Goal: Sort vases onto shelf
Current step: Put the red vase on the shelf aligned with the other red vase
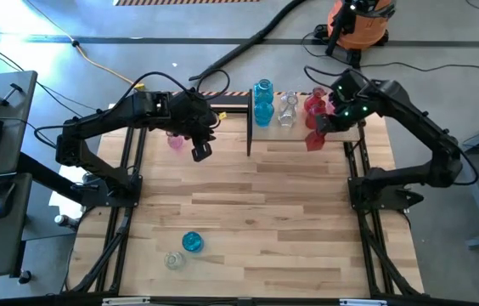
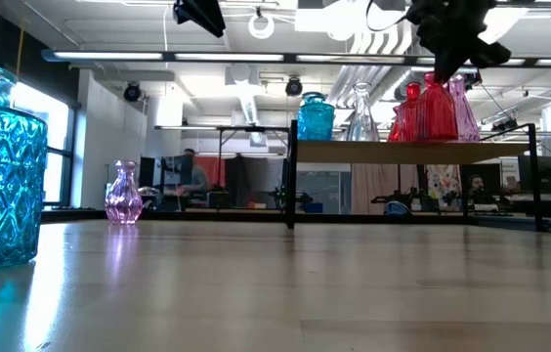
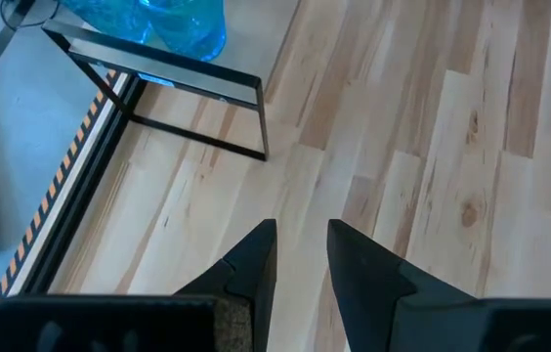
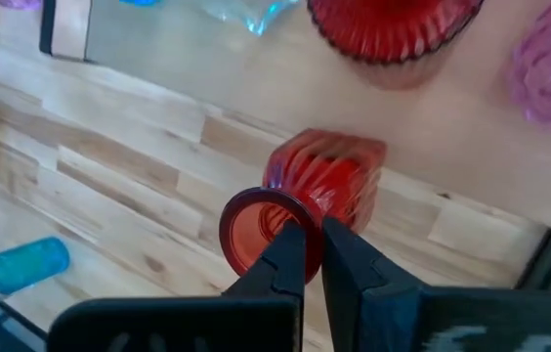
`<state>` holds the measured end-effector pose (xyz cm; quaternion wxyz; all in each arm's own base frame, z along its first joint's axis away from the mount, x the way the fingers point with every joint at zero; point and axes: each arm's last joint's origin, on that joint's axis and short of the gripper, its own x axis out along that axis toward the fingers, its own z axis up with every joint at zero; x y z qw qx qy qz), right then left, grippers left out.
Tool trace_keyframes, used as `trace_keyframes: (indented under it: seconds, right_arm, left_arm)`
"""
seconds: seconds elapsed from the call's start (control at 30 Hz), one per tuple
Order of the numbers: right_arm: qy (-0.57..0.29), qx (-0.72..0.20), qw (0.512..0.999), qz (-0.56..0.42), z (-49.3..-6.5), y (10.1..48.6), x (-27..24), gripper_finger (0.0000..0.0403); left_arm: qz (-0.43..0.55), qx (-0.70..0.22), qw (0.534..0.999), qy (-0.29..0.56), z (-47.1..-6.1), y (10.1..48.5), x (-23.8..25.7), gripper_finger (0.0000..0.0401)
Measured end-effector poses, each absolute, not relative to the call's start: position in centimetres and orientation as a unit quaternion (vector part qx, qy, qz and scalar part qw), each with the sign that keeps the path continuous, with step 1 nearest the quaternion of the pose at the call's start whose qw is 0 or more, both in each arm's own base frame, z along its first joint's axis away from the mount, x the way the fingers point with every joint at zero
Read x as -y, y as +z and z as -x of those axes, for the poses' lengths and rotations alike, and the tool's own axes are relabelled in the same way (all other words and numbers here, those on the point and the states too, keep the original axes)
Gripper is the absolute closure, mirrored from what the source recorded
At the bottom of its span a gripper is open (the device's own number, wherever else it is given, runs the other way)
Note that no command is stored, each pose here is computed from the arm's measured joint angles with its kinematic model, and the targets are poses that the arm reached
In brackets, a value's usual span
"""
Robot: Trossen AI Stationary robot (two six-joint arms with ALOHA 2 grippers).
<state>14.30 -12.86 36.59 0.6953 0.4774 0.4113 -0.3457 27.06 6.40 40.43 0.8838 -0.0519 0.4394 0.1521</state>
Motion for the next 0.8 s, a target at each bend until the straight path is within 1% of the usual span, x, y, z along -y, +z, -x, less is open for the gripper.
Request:
trace_keyframes:
  seconds: [0.37, 0.63, 0.8]
  right_arm:
    - [-0.373, -0.39, 0.701, -0.466, -13.7, 37.5, 14.4, 0.0403]
    - [-0.361, -0.413, 0.697, -0.462, -15.0, 37.0, 16.1, 0.0403]
    - [-0.36, -0.415, 0.697, -0.461, -15.1, 36.9, 16.3, 0.0403]
  left_arm:
    - [0.052, -0.444, 0.881, 0.152, -27.3, 40.2, -6.5, 0.0316]
    - [0.052, -0.447, 0.88, 0.152, -27.5, 40.0, -6.5, 0.0316]
    - [0.052, -0.447, 0.88, 0.152, -27.5, 40.0, -6.5, 0.0316]
